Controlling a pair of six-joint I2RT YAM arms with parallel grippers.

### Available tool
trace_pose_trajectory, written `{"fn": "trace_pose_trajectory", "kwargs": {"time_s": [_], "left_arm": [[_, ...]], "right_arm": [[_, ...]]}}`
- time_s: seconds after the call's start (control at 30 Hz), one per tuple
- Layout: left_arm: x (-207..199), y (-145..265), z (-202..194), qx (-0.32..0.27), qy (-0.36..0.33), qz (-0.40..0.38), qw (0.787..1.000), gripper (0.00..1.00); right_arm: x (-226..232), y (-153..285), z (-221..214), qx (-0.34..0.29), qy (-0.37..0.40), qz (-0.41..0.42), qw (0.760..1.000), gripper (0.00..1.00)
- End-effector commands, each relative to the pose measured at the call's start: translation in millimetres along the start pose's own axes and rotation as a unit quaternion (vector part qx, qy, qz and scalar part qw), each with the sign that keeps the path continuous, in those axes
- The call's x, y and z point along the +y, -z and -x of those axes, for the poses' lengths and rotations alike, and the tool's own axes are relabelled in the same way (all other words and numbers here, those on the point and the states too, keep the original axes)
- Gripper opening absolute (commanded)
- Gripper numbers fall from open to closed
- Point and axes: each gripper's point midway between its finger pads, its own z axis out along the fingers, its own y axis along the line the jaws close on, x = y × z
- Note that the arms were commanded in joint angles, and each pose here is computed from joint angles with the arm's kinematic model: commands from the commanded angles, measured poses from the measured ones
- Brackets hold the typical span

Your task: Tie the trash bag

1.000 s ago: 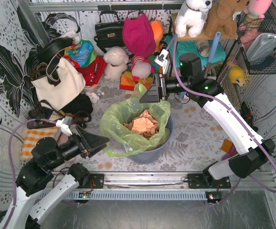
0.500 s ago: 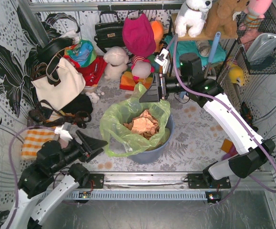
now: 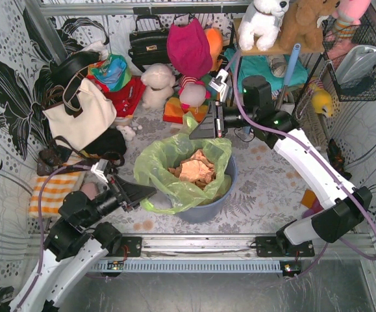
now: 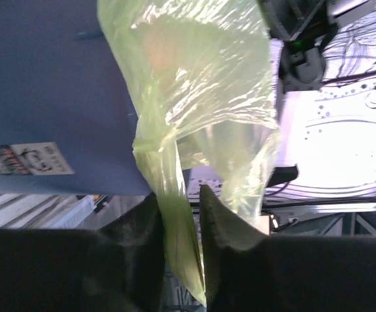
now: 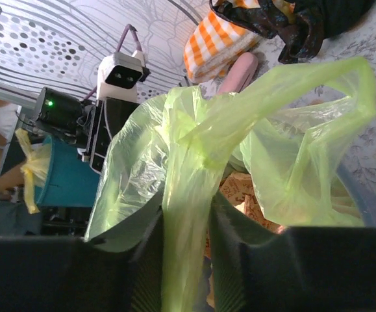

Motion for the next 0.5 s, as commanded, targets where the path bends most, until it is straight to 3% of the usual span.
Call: {"fn": "trace_pose_trajectory", "kwargs": {"time_s": [0.0,0.17,0.47], "left_arm": [[-64,4,6,-0.01,-0.056,-0.103,0.993,0.26],[-107,-13,18,-0.015,-0.122,-0.112,0.986,0.17],[-212,-43,58,-0.058,-0.286,-0.11,0.95,0.16]], "right_arm": [[17,-1,10,-0.024,0.009,0.039,0.999,0.2],[28,4,28,-0.064,0.027,0.036,0.997,0.0],[87,48,95,-0.217,0.096,0.015,0.971,0.0]]}}
